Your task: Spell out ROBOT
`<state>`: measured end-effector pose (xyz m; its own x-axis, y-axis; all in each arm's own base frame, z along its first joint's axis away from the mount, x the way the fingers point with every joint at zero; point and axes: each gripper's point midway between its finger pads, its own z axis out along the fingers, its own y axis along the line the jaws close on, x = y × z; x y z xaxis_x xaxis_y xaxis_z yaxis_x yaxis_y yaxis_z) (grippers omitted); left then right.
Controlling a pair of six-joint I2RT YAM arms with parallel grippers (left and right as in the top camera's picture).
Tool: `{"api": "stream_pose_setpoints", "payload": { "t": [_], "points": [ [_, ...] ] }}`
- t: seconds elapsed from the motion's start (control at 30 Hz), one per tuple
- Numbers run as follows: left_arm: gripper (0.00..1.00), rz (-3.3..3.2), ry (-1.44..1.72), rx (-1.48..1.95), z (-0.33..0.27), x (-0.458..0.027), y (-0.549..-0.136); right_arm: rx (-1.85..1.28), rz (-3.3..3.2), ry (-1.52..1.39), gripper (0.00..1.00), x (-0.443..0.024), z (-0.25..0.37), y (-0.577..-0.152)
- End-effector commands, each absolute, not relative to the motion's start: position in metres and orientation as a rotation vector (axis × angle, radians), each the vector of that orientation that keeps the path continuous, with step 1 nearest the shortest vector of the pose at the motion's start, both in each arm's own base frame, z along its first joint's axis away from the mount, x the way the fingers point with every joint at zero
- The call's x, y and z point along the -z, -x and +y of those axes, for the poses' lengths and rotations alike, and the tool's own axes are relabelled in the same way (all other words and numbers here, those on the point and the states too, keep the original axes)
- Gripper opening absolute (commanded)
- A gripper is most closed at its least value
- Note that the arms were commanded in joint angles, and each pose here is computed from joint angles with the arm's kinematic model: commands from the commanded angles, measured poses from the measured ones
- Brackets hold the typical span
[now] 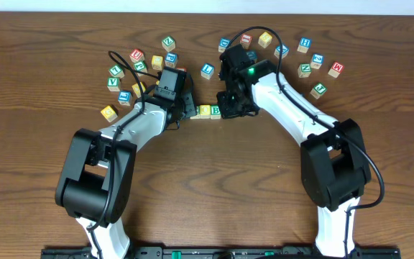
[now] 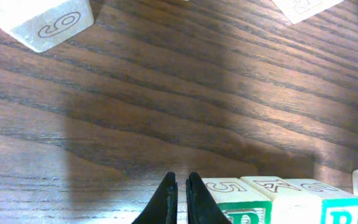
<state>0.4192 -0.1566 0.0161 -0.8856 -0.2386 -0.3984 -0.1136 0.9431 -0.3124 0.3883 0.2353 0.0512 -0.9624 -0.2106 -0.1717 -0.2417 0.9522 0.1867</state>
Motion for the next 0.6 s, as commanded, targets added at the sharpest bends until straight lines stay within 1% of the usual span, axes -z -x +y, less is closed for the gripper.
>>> {"api": "stream_pose_setpoints", "payload": {
  "t": [0.0,0.2,0.37,0.57],
  "points": [
    [0.07,2.668,0.275,0.367,-0.152,-0.011,-0.416,-0.322,2.912,0.369,0.07,-0.066,0.244,-0.391],
    [0.07,2.683,0.273,0.373,-0.153,-0.01,-0.413,-0.321,2.917,0.362,0.06,-0.065,0.25,-0.386],
    [0.07,2.683,0.273,0.373,-0.152,-0.01,-0.413,-0.314,2.92,0.324,0.01,-0.06,0.254,-0.383],
    [0.07,2.686,0.274,0.372,-0.152,-0.01,-0.412,-0.327,2.925,0.247,0.01,-0.048,0.257,-0.381]
  ]
}}
